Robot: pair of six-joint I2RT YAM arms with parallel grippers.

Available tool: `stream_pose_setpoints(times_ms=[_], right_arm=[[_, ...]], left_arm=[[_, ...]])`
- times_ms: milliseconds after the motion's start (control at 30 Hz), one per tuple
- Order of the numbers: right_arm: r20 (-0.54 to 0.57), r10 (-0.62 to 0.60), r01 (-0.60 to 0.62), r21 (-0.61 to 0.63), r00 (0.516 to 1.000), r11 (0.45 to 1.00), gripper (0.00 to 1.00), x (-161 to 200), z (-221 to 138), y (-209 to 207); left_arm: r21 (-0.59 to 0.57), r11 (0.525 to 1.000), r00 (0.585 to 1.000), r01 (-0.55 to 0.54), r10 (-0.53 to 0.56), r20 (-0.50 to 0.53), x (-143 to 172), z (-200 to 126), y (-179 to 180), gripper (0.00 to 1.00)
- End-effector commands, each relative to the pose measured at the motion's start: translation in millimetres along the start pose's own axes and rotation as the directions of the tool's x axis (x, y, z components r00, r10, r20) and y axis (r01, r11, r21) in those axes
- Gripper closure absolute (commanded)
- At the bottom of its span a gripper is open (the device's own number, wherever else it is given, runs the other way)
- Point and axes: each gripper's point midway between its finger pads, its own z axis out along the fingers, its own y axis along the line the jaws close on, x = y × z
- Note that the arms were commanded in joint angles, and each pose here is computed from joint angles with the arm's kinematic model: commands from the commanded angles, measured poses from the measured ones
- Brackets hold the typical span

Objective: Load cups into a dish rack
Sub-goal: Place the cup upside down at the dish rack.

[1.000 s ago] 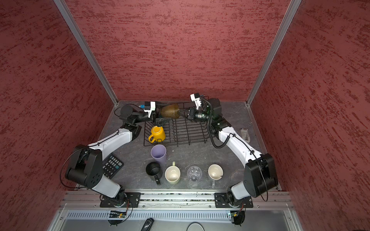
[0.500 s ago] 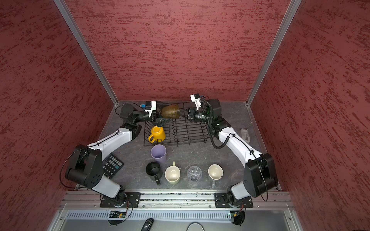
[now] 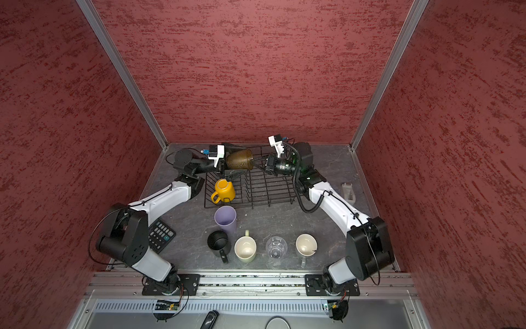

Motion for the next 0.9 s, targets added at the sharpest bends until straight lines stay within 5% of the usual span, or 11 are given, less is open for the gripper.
stream_pose_setpoints(times_ms=[0,467,600,867], right_arm=[[-0.006,-0.015,0.014,-0.042,1.000,0.999,1.00,0.3,3.4,8.0],[-0.010,-0.005,0.005,-0.036,1.000,0.999,1.00,1.8,3.9,4.9],[-0.012,-0.010,0.010,-0.026,1.000,1.000,0.89,1.8,3.7,5.0],[0.020,-0.032,0.031,0.074,0.999,0.997,0.58,-5.4,-5.1,-3.6]], left_arm=[[0.038,0.999,1.000,-0.022,0.022,0.018,-8.0,4.5,-4.0,0.16],[0.020,1.000,1.000,-0.020,0.020,-0.007,-8.8,3.2,-2.6,0.39],[0.003,1.000,1.000,-0.018,0.018,-0.012,-10.4,0.5,0.1,0.58],[-0.070,0.997,0.999,-0.023,0.021,-0.026,-17.7,-7.4,7.9,0.78]])
